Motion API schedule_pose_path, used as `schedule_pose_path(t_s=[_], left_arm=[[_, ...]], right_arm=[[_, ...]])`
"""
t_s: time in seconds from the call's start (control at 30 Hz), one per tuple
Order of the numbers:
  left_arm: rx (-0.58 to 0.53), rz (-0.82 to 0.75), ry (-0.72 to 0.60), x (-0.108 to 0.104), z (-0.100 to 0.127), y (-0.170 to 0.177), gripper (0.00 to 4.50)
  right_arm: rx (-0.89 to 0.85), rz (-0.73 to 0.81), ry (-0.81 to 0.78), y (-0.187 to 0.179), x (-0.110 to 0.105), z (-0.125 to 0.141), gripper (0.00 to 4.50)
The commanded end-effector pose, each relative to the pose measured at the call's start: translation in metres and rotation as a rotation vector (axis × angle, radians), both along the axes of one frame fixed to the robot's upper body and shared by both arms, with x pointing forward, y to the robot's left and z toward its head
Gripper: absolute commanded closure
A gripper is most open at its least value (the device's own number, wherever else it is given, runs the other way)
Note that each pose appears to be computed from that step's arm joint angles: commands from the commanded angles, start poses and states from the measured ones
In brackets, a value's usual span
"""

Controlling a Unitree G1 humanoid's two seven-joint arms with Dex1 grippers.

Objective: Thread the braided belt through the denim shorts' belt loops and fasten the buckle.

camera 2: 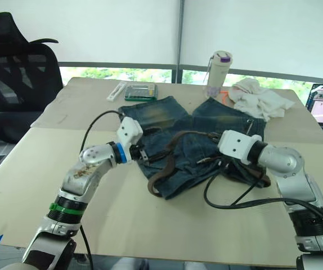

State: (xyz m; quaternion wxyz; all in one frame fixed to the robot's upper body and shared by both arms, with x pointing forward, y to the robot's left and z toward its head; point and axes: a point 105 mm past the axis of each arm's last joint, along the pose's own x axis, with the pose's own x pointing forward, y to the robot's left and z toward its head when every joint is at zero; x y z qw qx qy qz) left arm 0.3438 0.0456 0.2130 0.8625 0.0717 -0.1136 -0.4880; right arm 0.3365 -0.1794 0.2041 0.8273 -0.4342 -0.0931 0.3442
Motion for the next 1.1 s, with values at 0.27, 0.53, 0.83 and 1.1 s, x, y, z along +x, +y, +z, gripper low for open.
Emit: schedule_pose_path(t_s=[0.27, 0.53, 0.83, 1.1], left_arm=[[-0.215, -0.161, 0.205, -0.035, 0.026, -0.040, 0.01], [-0.532, -0.228, 0.559, -0.039, 0.032, -0.053, 0.01], [-0.763, -0.251, 0.671, -0.033, 0.051, -0.049, 0.01], [-0.787, -0.224, 0.737, -0.034, 0.044, -0.045, 0.01]], right_arm=[[0.292, -0.063, 0.246, 0.024, -0.007, 0.010, 4.50], [0.313, -0.077, -0.258, 0.027, 0.004, 0.071, 4.50], [0.093, -0.029, -0.566, 0.017, -0.003, 0.063, 4.50], [-0.089, -0.040, -0.638, 0.009, -0.001, 0.039, 4.50]])
